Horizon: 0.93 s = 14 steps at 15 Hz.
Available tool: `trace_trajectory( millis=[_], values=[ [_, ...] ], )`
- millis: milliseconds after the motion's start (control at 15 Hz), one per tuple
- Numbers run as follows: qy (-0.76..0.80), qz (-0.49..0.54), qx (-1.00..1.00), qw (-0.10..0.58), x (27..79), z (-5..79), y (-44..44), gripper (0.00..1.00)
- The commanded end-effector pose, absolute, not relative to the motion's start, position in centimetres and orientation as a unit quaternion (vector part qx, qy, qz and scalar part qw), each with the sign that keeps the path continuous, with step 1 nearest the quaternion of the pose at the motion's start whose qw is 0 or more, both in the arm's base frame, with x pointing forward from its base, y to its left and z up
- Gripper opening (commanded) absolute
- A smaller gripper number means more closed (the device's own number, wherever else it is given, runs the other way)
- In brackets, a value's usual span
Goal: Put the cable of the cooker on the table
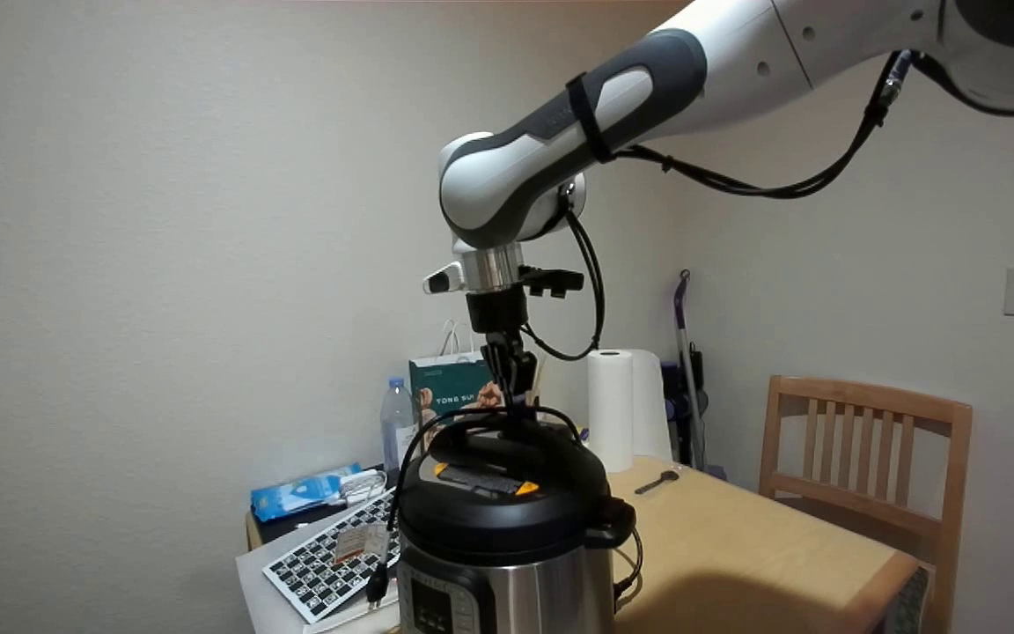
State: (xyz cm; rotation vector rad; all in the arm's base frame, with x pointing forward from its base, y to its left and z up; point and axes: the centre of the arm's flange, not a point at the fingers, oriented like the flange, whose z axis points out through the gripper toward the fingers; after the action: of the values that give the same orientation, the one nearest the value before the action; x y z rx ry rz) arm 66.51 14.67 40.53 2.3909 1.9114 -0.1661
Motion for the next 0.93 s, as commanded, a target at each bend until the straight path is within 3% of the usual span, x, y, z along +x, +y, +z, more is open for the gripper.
trace_trajectory(
  millis=[0,600,867],
  values=[
    [0.579,-0.048,0.811,0.063,65.8,42.3,14.0,0.00],
    [0.371,-0.060,0.918,0.131,61.9,44.5,9.3,0.02],
    [0.274,-0.108,0.951,0.098,59.1,42.7,4.7,0.02]
  ],
)
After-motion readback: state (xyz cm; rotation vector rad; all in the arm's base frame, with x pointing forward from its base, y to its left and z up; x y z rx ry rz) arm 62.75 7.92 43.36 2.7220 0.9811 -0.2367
